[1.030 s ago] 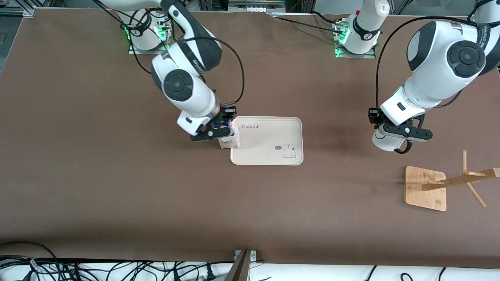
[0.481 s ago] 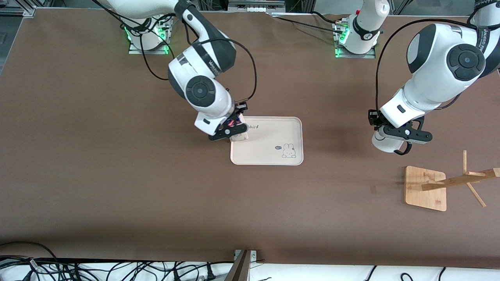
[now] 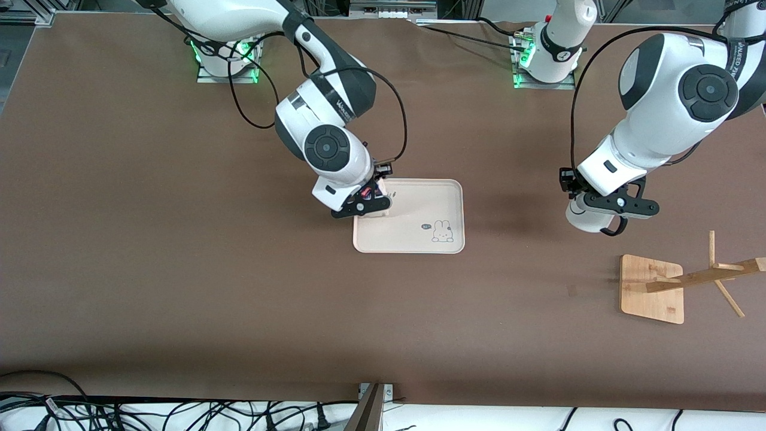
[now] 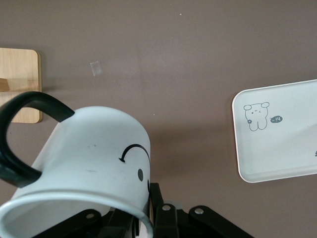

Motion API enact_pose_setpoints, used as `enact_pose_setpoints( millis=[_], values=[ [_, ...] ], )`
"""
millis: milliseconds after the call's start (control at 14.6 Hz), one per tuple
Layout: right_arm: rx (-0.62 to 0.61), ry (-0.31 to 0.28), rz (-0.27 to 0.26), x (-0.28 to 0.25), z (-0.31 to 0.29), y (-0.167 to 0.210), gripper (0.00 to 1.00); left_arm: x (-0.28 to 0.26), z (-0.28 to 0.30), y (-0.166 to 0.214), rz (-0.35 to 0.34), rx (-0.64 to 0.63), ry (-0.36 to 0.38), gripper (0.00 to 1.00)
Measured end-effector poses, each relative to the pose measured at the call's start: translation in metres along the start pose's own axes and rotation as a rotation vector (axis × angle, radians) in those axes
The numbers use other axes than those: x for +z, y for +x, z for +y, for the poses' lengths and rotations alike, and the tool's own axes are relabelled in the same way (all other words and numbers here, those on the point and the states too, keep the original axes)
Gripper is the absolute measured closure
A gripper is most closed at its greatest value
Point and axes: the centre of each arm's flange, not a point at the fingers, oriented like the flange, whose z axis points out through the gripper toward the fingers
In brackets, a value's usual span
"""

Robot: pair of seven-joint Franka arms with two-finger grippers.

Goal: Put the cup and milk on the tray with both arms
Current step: 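Carry the milk carton with the right gripper over the white tray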

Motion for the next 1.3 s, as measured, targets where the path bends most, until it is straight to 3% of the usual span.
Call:
enact_pose_setpoints(
  millis=[755, 1030, 1305],
  values=[
    [0.08, 0.008, 0.01, 0.017, -0.023, -0.007, 0.63, -0.009, 0.02, 0.01, -0.047, -0.056, -0.003, 0.9],
    [0.087, 0.002, 0.0, 0.029, -0.02, -0.003, 0.57, -0.009, 0.022, 0.011, -0.047, -0.059, -0.003, 0.9],
    [0.086, 0.003, 0.017, 0.028, -0.018, 0.001, 0.22, -0.01, 0.022, 0.011, -0.047, -0.06, -0.003, 0.9]
  ],
)
